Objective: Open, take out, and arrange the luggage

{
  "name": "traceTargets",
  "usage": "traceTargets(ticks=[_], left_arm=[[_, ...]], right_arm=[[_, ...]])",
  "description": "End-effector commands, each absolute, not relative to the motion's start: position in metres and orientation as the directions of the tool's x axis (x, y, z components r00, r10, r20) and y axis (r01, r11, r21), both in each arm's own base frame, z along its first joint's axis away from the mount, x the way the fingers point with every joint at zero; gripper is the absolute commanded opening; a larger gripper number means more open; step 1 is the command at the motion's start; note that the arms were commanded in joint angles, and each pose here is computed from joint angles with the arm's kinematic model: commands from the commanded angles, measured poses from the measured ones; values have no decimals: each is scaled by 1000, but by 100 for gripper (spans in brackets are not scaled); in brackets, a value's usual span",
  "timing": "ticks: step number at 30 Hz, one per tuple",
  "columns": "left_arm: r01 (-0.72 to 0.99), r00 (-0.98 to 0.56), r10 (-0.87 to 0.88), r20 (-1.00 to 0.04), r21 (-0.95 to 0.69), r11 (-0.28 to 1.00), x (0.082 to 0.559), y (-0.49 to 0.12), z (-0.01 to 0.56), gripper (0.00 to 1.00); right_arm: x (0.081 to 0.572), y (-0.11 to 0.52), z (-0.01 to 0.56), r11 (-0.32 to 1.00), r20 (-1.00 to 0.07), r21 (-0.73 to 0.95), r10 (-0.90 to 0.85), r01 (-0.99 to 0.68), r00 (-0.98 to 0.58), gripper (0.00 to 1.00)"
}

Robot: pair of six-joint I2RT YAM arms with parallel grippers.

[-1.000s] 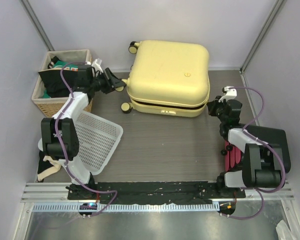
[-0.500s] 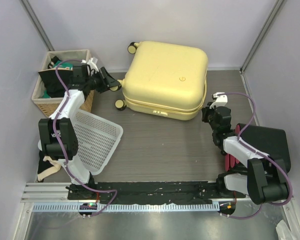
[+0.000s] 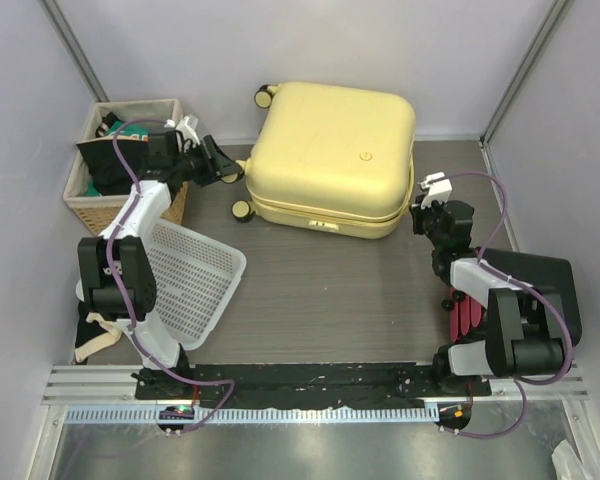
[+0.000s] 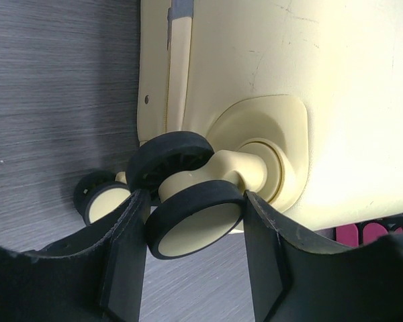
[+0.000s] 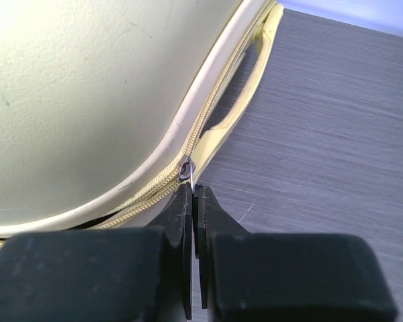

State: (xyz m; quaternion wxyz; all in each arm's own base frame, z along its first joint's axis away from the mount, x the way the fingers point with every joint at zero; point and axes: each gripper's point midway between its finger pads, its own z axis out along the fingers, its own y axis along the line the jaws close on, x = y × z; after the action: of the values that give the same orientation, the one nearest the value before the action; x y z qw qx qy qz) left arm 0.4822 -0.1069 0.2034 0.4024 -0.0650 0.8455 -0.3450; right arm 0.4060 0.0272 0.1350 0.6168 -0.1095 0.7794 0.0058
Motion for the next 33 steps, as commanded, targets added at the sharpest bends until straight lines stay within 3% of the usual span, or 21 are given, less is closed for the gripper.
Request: traceTargets(ticks=[1, 10, 22, 33], left_arm=[[107, -491, -389, -779, -498, 861, 509, -54, 228, 0], [110, -496, -386, -778, -497, 861, 510, -55, 225, 0], [95, -509, -363, -781, -470, 878, 508, -50, 221, 0], [95, -508, -365, -780, -472, 876, 496, -51, 225, 0]], right_arm=[[441, -39, 210, 974, -973, -227, -227, 2, -33, 1], [503, -45, 196, 975, -969, -215, -220, -56, -112, 1], [605, -76, 224, 975, -976, -215, -212, 52, -57, 1], [676, -89, 213, 977, -980, -198, -197, 84, -28, 1]])
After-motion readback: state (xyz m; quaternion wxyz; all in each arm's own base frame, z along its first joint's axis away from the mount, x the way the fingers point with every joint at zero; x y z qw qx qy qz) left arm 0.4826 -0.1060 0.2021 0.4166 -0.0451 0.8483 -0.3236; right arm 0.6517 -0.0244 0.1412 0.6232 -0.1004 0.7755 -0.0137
